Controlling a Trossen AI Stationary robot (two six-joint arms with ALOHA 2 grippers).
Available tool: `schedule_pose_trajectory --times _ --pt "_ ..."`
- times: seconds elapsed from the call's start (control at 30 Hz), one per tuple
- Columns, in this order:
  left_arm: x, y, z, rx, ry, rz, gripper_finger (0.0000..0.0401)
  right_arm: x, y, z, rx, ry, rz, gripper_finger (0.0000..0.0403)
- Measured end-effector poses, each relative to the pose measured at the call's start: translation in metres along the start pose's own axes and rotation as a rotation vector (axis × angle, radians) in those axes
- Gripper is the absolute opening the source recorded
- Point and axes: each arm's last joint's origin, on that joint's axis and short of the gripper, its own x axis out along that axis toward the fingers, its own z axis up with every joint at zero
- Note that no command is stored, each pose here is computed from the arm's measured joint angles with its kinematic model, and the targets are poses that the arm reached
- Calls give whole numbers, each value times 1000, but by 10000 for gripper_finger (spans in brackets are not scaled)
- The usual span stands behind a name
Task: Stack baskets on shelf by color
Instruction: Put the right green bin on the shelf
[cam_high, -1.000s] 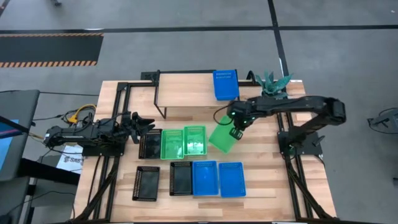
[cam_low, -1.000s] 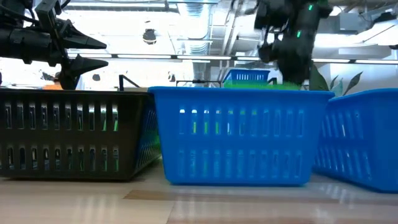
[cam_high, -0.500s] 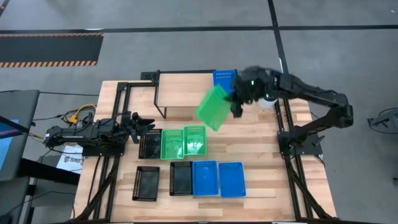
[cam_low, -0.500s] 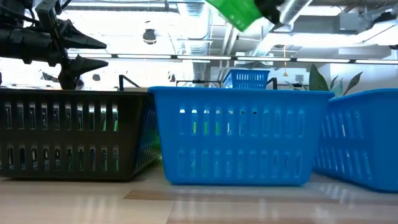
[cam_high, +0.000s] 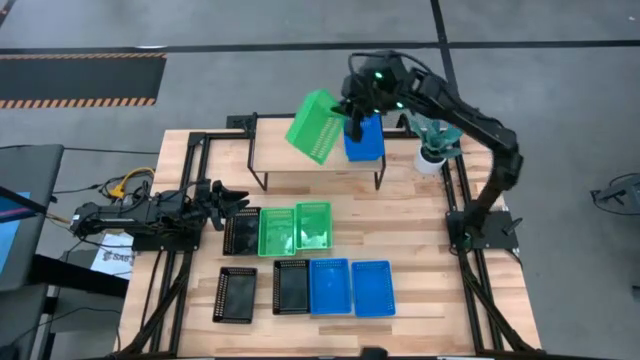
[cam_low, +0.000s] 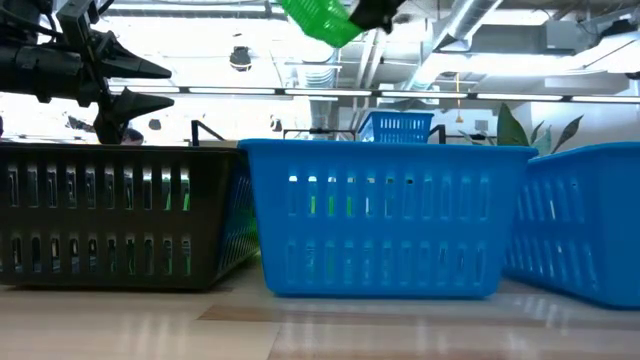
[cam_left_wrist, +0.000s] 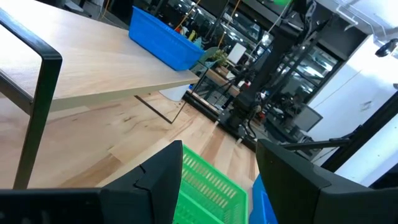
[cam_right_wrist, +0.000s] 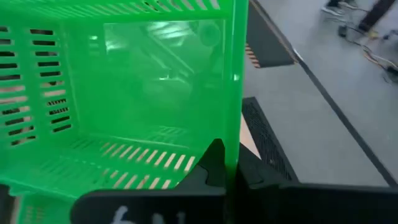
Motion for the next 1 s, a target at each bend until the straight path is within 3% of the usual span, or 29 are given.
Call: schedule_pose_trajectory --times 0.27,0.6,1.0 --pt "0 0 0 16 0 0 193 52 -34 -16 -65 115 95 32" --pt "0 0 0 32 -4 5 193 102 -56 -50 -109 245 200 12" --pt "0 0 0 32 -5 6 193 105 -72 -63 -110 297 194 37"
